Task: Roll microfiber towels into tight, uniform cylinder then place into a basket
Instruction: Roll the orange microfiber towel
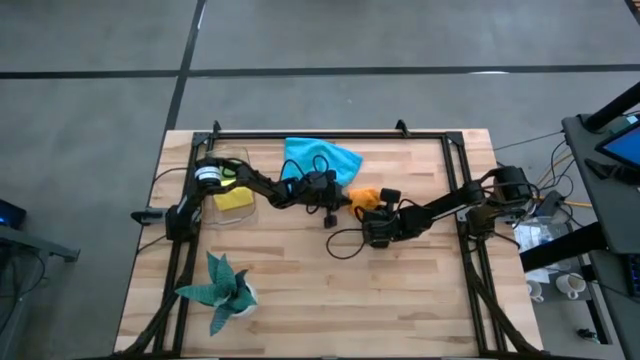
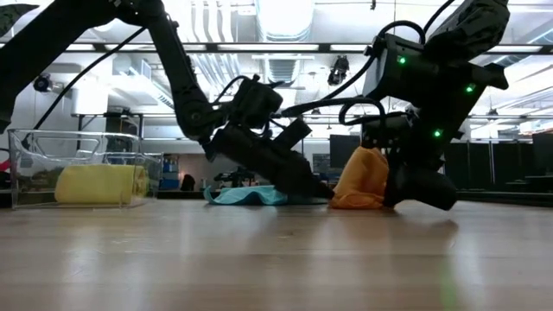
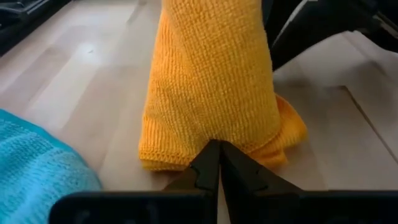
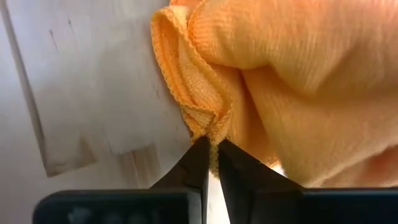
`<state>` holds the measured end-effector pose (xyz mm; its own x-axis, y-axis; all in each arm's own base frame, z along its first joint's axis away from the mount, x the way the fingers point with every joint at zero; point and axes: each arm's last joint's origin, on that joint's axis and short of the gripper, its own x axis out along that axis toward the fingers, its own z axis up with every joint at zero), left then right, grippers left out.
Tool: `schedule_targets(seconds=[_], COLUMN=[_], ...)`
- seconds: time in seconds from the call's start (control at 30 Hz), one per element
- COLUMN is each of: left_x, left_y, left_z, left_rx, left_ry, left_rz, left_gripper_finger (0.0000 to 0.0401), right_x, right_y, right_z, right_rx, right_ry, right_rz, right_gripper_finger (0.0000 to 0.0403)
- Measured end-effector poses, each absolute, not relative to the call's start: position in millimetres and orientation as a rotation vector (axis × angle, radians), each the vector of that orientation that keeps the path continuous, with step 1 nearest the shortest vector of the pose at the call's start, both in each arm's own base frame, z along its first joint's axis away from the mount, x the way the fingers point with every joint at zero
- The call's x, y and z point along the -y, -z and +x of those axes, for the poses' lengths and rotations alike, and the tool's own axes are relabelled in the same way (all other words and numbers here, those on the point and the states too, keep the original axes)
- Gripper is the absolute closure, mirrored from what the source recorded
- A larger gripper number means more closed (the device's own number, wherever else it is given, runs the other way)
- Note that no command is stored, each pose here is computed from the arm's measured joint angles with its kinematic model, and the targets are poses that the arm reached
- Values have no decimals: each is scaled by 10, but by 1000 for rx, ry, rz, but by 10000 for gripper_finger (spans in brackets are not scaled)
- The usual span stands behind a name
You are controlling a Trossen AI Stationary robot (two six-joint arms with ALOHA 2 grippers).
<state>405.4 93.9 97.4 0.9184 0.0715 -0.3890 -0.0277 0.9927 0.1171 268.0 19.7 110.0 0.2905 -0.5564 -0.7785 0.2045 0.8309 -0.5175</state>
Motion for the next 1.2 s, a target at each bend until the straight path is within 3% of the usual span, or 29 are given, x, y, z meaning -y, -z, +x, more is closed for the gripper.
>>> schedule_targets(seconds=[0.33, 0.57, 0.8, 1.2], left_x=[-949, -951, -957, -965], left_y=[-1021, -1026, -1046, -1057], left_z=[4093, 4097, 4112, 4121], left_rx=[-383, -382, -374, -372], left_ry=[-55, -60, -66, -82], left_rz=[115, 116, 119, 123], left_gripper_finger=[401, 401, 401, 401], right_x=[-199, -233, -238, -258], right_y=[-1128, -1362, -1524, -1220], right_z=[2636, 2493, 2350, 2359], right_rx=[-1195, -1202, -1132, -1054], right_ry=[532, 528, 506, 465], right_rz=[-289, -238, -124, -37], right_gripper_finger=[367, 367, 390, 387])
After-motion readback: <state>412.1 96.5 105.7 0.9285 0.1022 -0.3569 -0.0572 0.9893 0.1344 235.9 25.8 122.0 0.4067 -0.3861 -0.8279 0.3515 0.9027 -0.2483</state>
